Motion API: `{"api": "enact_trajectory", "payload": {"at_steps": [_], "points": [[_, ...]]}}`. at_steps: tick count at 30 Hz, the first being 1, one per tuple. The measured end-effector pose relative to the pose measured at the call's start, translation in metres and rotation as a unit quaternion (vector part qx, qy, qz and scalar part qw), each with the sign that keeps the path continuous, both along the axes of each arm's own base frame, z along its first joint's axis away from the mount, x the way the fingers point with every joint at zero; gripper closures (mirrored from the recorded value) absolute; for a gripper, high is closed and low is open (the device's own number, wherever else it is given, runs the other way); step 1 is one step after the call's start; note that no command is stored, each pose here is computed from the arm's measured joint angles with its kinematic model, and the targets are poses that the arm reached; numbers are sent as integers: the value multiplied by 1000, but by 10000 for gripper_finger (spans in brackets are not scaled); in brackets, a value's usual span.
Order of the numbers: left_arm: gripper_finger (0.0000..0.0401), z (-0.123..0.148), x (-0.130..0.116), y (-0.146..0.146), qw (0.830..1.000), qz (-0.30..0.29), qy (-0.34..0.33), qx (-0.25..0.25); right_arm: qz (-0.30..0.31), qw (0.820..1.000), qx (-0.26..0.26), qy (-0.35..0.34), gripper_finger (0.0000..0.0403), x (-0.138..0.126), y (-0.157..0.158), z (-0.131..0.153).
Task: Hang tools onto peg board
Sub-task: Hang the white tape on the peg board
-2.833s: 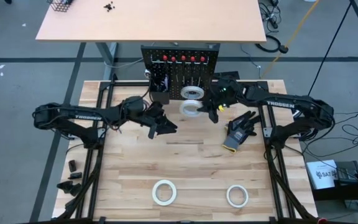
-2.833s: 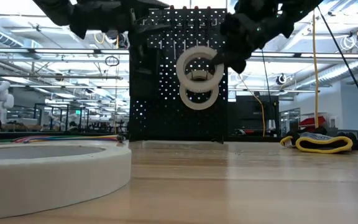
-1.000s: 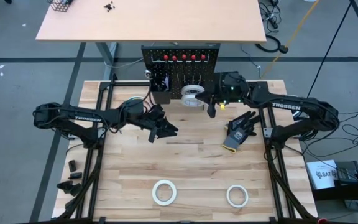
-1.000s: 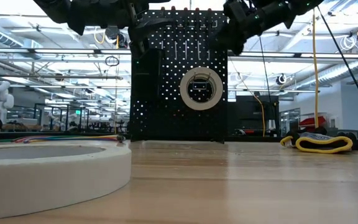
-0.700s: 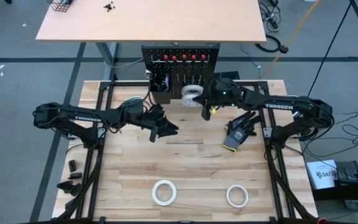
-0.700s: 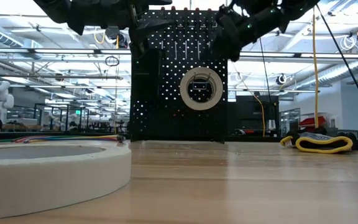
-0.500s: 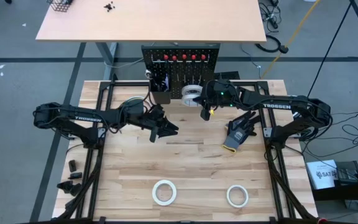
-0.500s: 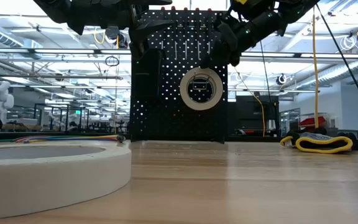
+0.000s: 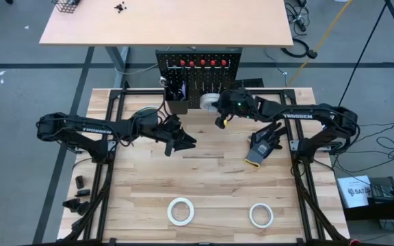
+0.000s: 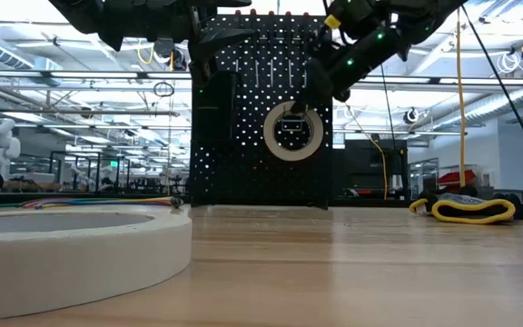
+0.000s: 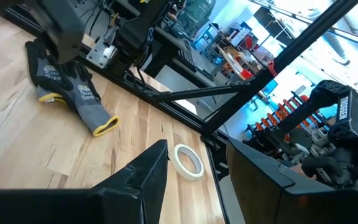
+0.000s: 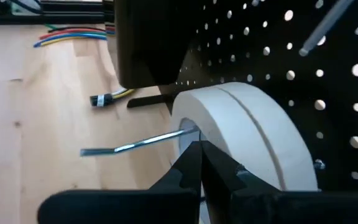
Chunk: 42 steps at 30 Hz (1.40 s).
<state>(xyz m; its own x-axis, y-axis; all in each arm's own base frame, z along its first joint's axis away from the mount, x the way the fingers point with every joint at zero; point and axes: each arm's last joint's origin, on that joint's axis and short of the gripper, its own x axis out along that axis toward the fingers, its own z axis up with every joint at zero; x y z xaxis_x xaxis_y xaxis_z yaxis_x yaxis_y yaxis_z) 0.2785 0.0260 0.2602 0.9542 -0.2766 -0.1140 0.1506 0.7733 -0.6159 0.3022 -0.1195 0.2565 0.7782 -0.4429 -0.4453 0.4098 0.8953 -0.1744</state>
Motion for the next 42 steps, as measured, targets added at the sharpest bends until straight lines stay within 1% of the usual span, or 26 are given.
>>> {"api": "enact_trajectory", "payload": {"at_steps": [3,7,9,12,15,18,20,22,24,26,28,30,32,36,40,42], "points": [[235,0,0,0,1000,0,0,-1,-20,1000,-5,0,403,2,0,-2],[235,0,0,-3,1000,-5,1,-2,-62,997,-38,7,403,2,5,1],[235,-2,0,-6,1000,-16,9,-3,-54,997,-48,-2,403,1,7,6],[235,-10,-2,-15,997,-61,54,-15,-22,999,-34,-14,403,0,17,12],[235,-23,-6,-28,987,-97,127,-27,19,999,-15,-31,403,-4,34,23],[235,-38,-14,-44,969,-126,211,-25,67,996,10,-53,403,-12,53,37],[235,-46,-21,-55,955,-145,260,-14,103,992,40,-67,403,-18,64,45],[235,-52,-27,-65,942,-158,296,-3,134,985,68,-84,402,-22,73,51],[235,-55,-31,-74,934,-156,321,4,161,978,94,-96,400,-24,81,55],[235,-58,-32,-83,932,-156,328,12,181,971,118,-98,396,-24,87,56],[235,-59,-31,-94,933,-155,324,26,199,963,151,-98,390,-24,92,55],[235,-62,-31,-106,935,-146,318,51,215,958,168,-92,380,-24,97,54],[235,-66,-31,-118,937,-134,310,87,223,956,176,-76,367,-25,100,51],[235,-77,-28,-138,932,-110,318,133,225,955,187,-46,329,-27,105,46],[235,-84,-12,-161,936,-93,300,161,214,954,208,-27,283,-28,107,41],[235,-90,-6,-170,931,-83,307,178,206,953,220,-19,261,-29,107,40]]}}
